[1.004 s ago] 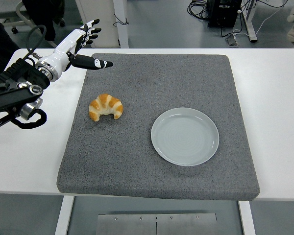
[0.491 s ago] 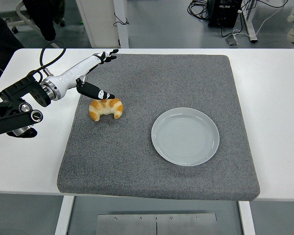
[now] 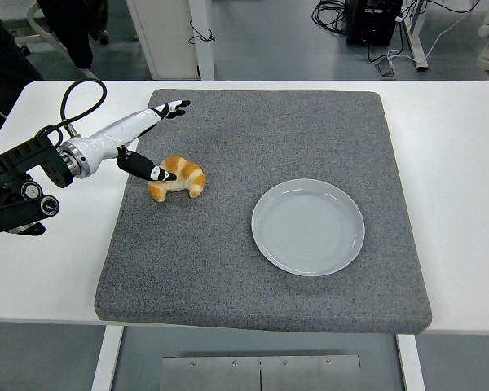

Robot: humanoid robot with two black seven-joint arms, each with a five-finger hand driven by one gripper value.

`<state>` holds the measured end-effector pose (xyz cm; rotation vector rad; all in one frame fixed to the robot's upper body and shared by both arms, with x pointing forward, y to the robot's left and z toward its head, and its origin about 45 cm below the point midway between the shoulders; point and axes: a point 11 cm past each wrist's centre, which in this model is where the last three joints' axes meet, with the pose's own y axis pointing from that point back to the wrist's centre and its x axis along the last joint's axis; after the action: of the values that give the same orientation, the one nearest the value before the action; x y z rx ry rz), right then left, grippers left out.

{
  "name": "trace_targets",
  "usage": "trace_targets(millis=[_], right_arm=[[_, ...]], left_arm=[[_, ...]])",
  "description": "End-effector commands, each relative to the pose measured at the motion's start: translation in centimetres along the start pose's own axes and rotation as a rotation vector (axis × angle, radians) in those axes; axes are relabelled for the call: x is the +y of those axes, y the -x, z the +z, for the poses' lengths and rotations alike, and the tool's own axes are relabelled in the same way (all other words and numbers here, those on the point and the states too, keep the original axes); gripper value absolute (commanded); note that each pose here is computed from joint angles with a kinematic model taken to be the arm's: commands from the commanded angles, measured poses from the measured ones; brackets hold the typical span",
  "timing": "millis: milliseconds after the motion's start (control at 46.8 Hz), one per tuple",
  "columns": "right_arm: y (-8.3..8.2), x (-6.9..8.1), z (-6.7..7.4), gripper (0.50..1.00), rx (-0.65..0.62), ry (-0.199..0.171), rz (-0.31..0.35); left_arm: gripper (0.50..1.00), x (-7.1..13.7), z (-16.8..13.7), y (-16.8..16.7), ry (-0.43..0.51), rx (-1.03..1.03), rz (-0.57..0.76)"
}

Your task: Place the bread on the plate

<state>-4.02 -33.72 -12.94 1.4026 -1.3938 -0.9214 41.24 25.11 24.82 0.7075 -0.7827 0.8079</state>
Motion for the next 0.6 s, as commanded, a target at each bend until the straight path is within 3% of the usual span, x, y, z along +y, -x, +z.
trace_targets(millis=[0, 235, 577], right_arm=[[0.0, 0.0, 0.0, 1.0, 0.0, -0.001, 0.001], [0.0, 0.0, 0.0, 1.0, 0.0, 0.0, -0.001], [0.0, 0.0, 0.0, 1.0, 0.0, 0.0, 0.001]], left_arm=[[0.972, 0.1, -0.3, 0.7, -0.008, -0.012, -0.025], [0.972, 0.3, -0.5, 1.7, 0.001, -0.062, -0.053], [0.965, -0.5, -0.9, 2.7, -0.06, -0.065, -0.026]])
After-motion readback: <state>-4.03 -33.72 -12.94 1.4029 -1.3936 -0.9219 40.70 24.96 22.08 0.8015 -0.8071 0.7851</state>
